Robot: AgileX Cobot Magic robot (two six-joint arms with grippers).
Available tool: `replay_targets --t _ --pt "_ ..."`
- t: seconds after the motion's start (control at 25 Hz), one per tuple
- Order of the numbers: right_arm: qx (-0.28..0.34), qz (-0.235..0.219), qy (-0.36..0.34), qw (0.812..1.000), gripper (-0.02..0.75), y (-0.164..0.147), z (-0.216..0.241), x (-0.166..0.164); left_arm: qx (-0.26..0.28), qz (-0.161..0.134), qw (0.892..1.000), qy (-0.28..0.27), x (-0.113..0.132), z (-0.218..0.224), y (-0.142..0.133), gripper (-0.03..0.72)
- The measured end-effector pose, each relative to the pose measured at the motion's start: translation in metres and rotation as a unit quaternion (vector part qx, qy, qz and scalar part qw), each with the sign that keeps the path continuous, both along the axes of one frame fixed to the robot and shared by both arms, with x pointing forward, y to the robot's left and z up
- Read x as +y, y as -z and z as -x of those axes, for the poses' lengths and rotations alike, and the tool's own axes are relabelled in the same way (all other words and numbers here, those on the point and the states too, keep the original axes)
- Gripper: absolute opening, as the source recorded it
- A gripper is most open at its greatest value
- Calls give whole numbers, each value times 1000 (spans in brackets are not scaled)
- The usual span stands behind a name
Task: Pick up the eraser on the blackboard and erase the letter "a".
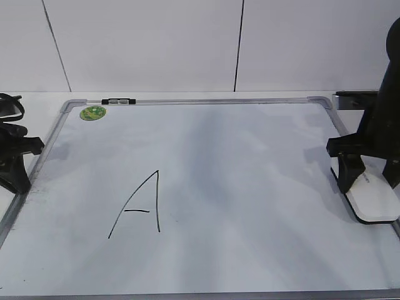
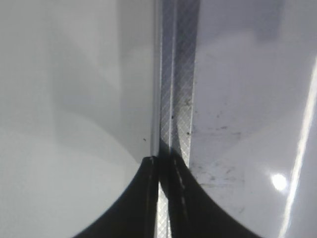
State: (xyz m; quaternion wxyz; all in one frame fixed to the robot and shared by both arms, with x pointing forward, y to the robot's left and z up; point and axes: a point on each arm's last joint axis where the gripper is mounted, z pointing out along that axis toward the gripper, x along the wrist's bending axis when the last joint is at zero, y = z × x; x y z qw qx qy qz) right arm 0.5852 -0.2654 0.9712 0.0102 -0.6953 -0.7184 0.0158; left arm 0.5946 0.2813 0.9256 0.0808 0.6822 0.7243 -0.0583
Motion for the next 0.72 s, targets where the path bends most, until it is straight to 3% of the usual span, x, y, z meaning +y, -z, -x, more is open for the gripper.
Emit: replay_targets --t 0.72 --pt "23 3 2 1000 531 14 -3 0 0 0 1000 0 0 0 0 17"
